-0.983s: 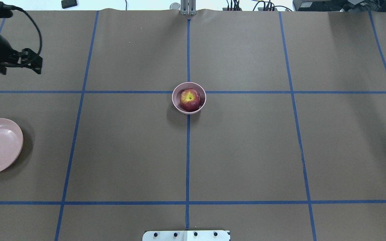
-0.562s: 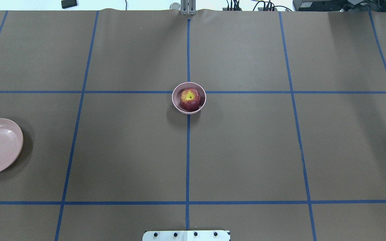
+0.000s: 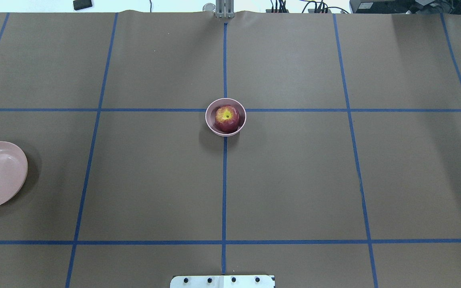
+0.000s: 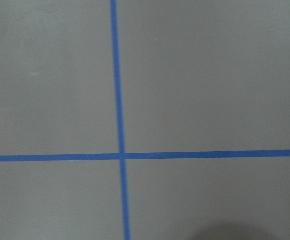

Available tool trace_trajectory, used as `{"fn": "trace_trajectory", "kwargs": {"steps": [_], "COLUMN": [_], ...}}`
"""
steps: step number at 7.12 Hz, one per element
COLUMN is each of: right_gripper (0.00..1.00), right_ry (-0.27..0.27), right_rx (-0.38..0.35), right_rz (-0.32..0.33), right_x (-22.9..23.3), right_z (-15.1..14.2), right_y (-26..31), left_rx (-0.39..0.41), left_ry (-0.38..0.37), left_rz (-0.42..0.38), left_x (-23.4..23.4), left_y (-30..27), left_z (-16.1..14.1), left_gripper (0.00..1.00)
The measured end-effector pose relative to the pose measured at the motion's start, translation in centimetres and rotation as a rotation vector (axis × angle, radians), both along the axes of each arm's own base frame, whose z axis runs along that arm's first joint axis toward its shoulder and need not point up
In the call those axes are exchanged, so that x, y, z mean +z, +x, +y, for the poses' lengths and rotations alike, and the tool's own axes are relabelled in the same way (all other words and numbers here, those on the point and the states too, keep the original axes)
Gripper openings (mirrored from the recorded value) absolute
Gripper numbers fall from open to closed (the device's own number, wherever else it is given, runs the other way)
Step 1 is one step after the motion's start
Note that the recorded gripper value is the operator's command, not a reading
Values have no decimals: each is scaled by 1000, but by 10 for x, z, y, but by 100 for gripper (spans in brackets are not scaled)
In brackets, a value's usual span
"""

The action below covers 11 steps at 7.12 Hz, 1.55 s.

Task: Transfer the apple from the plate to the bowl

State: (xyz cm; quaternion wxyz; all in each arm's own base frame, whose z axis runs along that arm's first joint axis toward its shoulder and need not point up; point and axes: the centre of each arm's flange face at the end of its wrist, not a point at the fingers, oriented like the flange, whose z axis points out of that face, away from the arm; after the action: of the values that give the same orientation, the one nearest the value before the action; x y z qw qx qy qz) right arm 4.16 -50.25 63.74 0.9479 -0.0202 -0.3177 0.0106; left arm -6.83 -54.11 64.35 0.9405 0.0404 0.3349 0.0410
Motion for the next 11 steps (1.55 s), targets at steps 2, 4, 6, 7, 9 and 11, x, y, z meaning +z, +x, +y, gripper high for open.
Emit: {"fn": "trace_trajectory", "kwargs": {"steps": [2, 4, 6, 7, 9, 11], "right_gripper": [100, 100, 100, 100, 100, 100], "right_ry": [-2, -17, -33, -37, -39, -36], "right_rx": [10, 13, 13, 13, 13, 13], "right_rz": [1, -7, -17, -30, -46, -71], "right_x": [-30, -48, -44, -43, -43, -45], "right_z": [-3, -3, -1, 0, 1, 0], "right_y": [2, 2, 1, 0, -1, -3], "left_rx": [2, -41, -50, -50, -50, -50], "left_ry": [6, -5, -16, -16, -15, -16], "left_rz": [19, 64, 75, 77, 78, 79], "left_x": [4, -14, -16, -17, -18, -18], "left_y": [-6, -4, -1, -1, -1, -1], "left_z": [16, 31, 39, 39, 40, 40], "left_gripper": [98, 98, 98, 98, 98, 98]}}
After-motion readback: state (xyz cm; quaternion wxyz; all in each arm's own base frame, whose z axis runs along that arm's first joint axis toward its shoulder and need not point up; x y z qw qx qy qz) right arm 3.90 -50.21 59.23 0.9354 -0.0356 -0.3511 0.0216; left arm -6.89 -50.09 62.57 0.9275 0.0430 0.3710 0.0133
